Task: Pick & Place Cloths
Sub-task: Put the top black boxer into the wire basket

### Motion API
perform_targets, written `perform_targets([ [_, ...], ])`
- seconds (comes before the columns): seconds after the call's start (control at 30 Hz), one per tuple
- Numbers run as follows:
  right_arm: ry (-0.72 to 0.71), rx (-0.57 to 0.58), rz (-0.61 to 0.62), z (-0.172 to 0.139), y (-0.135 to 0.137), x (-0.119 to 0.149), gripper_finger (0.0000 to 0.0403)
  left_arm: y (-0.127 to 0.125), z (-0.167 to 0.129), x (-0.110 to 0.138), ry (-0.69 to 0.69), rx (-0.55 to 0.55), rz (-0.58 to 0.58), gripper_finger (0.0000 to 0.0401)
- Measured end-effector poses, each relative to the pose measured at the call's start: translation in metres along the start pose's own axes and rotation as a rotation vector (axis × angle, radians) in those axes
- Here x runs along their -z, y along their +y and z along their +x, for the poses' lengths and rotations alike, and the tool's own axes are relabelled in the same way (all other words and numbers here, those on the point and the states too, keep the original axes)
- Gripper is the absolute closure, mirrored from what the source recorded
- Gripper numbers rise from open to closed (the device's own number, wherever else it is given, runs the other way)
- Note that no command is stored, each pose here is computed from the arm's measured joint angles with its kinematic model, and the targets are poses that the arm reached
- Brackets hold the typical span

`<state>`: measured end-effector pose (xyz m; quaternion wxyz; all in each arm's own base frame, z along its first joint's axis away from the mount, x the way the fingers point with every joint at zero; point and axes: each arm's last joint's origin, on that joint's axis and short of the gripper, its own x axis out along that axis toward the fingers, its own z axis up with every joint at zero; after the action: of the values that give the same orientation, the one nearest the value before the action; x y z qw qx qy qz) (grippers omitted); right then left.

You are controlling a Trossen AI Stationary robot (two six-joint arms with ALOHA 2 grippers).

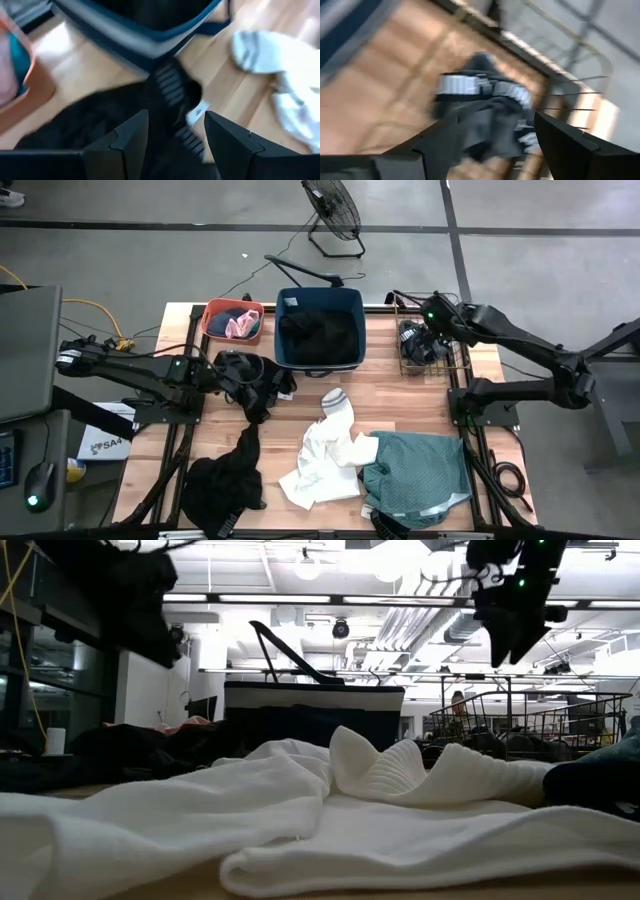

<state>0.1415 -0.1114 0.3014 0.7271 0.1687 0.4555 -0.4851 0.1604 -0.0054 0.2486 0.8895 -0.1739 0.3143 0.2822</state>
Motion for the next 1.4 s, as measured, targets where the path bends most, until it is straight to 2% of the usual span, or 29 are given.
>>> perform_targets([
  [0.1, -0.017, -0.113, -0.01, -0.008, 0.005, 0.003, 0.0145, 0.004, 0.001, 0.005, 0.051, -0.045, -0.032, 0.0211],
  [0.3, -0.069, -0.271, -0.071, -0.021, 0.022, 0.006, 0.0144, 0.008, 0.013, 0.019, 0.12, -0.172, -0.024, 0.0211],
  [0.5, -0.129, -0.36, -0.127, -0.031, 0.04, 0.009, 0.0144, 0.012, 0.028, 0.037, 0.179, -0.239, -0.04, 0.0211],
  [0.93, -0.195, -0.485, -0.241, -0.049, 0.065, 0.02, 0.0144, 0.019, 0.047, 0.062, 0.164, -0.278, -0.096, 0.0211],
  [1.3, -0.197, -0.52, -0.278, -0.054, 0.072, 0.026, 0.0144, 0.028, 0.057, 0.083, 0.172, -0.305, -0.173, 0.0211],
  [1.4, -0.198, -0.522, -0.284, -0.055, 0.073, 0.027, 0.0144, 0.029, 0.057, 0.085, 0.189, -0.293, -0.179, 0.0226],
])
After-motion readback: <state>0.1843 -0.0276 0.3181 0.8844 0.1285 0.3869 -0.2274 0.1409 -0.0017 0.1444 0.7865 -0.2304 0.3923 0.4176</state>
